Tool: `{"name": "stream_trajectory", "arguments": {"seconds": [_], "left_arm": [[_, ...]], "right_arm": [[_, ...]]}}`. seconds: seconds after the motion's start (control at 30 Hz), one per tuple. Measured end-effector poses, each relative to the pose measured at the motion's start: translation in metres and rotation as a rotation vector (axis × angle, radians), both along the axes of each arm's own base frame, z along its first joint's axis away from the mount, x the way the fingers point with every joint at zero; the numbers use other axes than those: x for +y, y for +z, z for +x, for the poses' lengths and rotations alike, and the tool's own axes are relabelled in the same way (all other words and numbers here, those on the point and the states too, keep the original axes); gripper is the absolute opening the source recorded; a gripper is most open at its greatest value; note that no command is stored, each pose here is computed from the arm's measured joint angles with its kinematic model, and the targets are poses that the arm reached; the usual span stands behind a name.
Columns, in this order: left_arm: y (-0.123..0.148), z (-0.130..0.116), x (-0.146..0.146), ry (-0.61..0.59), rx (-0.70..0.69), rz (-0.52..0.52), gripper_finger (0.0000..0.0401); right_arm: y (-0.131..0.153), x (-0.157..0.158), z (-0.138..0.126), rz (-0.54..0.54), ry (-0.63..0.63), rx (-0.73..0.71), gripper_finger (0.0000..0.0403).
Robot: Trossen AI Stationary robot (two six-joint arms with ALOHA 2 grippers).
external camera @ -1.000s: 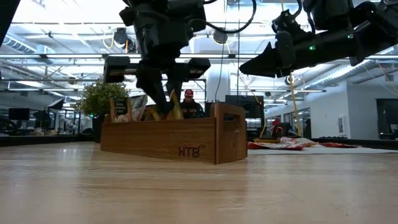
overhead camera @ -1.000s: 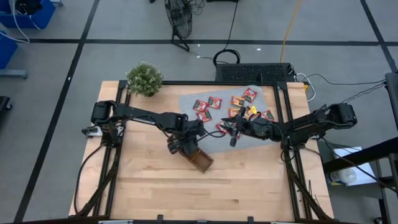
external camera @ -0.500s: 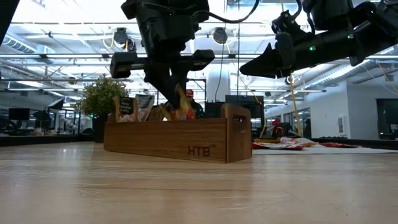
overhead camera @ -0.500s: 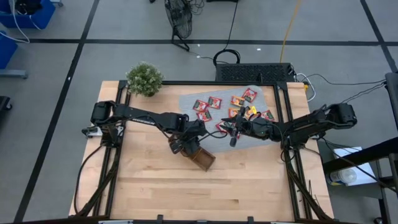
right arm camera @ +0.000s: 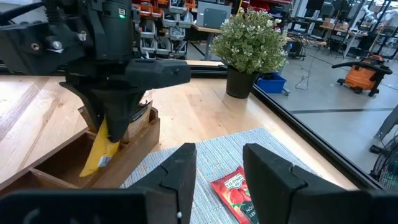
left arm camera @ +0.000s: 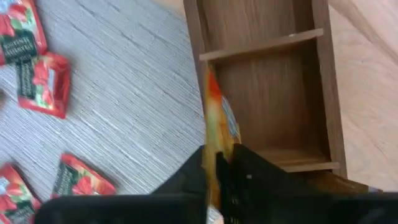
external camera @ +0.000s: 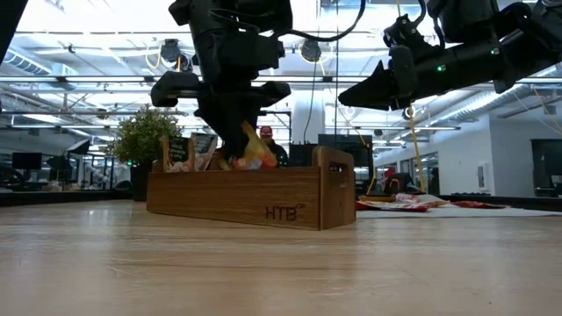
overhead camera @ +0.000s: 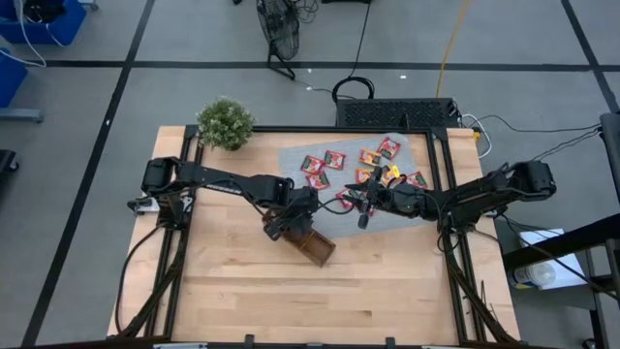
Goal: Pick & Place Tea
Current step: Put the yellow tea bag into the middle section of the wooden organizer
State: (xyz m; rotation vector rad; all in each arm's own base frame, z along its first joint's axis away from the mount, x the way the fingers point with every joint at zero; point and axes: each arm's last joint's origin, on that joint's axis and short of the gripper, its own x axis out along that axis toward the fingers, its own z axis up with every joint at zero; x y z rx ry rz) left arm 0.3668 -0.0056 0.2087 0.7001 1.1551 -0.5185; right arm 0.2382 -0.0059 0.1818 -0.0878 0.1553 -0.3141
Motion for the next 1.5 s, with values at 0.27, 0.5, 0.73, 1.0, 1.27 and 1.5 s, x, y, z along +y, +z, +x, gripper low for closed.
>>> {"name": "stream_trajectory", "arguments": {"seconds": [0.27, 0.5, 0.73, 1.0, 1.27, 1.5], "left_arm": [[0.0, -0.001, -0.004, -0.01, 0.009, 0.032, 0.0198], [0.002, 0.001, -0.006, -0.046, -0.018, 0.078, 0.0242], [0.019, 0.0, -0.003, 0.012, -0.111, 0.168, 0.0252], [0.07, -0.018, 0.002, 0.051, -0.303, 0.001, 0.0253], [0.125, -0.066, 0.038, 0.143, -0.475, -0.375, 0.0253], [0.126, -0.104, 0.057, 0.22, -0.715, -0.449, 0.0253]], "right_arm": [[0.0, 0.0, 0.0, 0.023, -0.003, -0.004, 0.0118], [0.0, 0.0, 0.0, 0.022, -0.003, -0.003, 0.0118], [0.0, 0.0, 0.0, 0.021, -0.003, -0.003, 0.0118], [0.0, 0.0, 0.0, 0.038, -0.011, -0.014, 0.0118], [-0.014, -0.001, 0.038, 0.273, 0.025, 0.06, 0.012], [-0.02, 0.008, 0.104, 0.343, 0.059, 0.259, 0.0139]]}}
